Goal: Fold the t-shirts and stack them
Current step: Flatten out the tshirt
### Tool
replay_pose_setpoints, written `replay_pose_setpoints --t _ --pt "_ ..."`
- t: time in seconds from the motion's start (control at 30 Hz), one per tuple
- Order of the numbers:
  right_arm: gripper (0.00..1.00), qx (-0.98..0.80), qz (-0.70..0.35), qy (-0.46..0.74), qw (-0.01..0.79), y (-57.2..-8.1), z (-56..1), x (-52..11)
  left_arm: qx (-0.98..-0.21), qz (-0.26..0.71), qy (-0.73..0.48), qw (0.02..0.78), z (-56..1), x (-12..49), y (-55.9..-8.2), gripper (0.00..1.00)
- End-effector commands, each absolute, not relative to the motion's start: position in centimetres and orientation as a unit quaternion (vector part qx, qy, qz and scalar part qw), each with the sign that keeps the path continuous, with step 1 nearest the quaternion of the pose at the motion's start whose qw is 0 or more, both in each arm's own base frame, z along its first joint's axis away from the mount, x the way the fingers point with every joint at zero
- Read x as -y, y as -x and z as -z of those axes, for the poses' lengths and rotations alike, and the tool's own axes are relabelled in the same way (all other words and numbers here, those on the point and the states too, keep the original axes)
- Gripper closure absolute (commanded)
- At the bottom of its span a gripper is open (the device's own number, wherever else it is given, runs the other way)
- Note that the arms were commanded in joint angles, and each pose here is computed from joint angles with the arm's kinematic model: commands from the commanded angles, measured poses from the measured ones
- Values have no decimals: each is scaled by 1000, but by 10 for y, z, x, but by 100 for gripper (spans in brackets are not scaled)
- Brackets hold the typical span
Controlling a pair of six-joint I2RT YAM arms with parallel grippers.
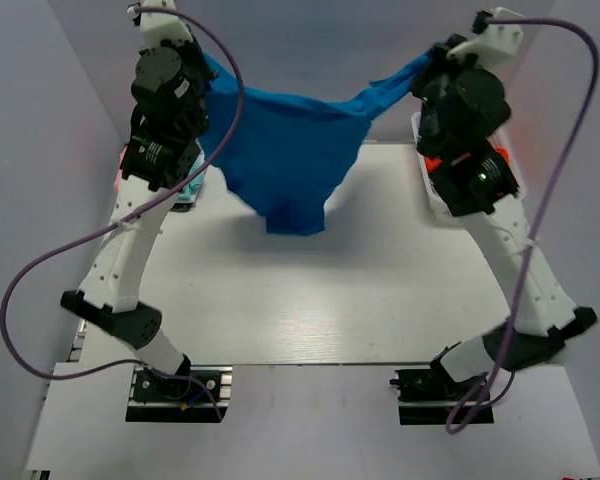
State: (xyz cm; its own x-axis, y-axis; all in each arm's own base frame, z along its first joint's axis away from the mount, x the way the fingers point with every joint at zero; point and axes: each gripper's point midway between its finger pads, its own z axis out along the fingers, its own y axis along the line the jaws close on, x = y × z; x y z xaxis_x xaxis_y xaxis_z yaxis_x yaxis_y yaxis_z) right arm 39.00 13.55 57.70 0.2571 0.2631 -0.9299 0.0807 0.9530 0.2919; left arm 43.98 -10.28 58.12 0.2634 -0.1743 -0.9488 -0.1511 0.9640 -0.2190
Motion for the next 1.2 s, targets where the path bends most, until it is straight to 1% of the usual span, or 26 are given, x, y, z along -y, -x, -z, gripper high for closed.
replay_pose_setpoints --t 0.0,0.03,0.07,0.1,0.13,0.17,0.2,0.3,0.33,0.37,0.43,0.5,0.53,0.6,0.63,0.67,0.7,0.73,0.9,0.97,1.03,1.17 --pt "100 -615 12 -137 777 -377 -555 -105 -591 15 132 796 -593 78 -390 100" --pt "100 -622 9 -133 771 -373 -546 -106 -597 16 122 793 -585 77 -382 100" --pt "100 -603 -15 -153 783 -346 -562 -87 -617 15 113 779 -553 82 -387 100" --pt "100 -638 -3 -123 761 -355 -518 -98 -616 26 109 780 -548 81 -379 100" --pt "100 -630 -15 -128 766 -340 -521 -89 -619 41 108 777 -540 82 -372 100" --pt "100 -635 -29 -136 760 -336 -511 -89 -618 57 113 776 -539 76 -353 100" --pt "100 -656 -33 -111 745 -333 -482 -94 -636 69 103 761 -517 83 -352 100" --pt "100 -646 -70 -120 751 -307 -486 -85 -627 103 103 765 -514 83 -334 100" --pt "100 -644 -73 -122 751 -305 -489 -83 -626 112 105 764 -518 85 -330 100" --pt "100 -645 -75 -120 751 -300 -495 -81 -613 122 112 772 -534 80 -320 100" --pt "100 -630 -85 -126 762 -287 -519 -72 -600 144 98 781 -552 83 -309 100" --pt "100 -629 -82 -121 764 -278 -525 -66 -575 168 87 796 -578 81 -289 100" --pt "100 -617 -89 -128 772 -269 -538 -59 -566 178 82 801 -587 81 -281 100" --pt "100 -604 -99 -133 780 -254 -549 -50 -540 212 50 813 -610 85 -256 100" --pt "100 -589 -118 -130 789 -237 -562 -43 -534 224 36 815 -617 88 -247 100" --pt "100 -584 -126 -131 791 -231 -566 -40 -510 258 4 821 -634 94 -224 100" --pt "100 -581 -142 -124 792 -223 -570 -41 -497 267 -9 826 -643 94 -213 100" --pt "100 -563 -158 -124 802 -205 -580 -32 -481 282 -16 830 -654 92 -197 100" --pt "100 -525 -203 -114 818 -160 -605 -13 -420 326 -68 844 -694 89 -135 100" --pt "100 -510 -213 -112 826 -146 -615 -7 -406 328 -67 850 -710 84 -125 100" --pt "100 -505 -206 -115 831 -143 -618 -2 -396 331 -71 853 -719 84 -120 100" --pt "100 -519 -162 -121 831 -168 -613 -6 -412 316 -73 852 -716 97 -154 100"
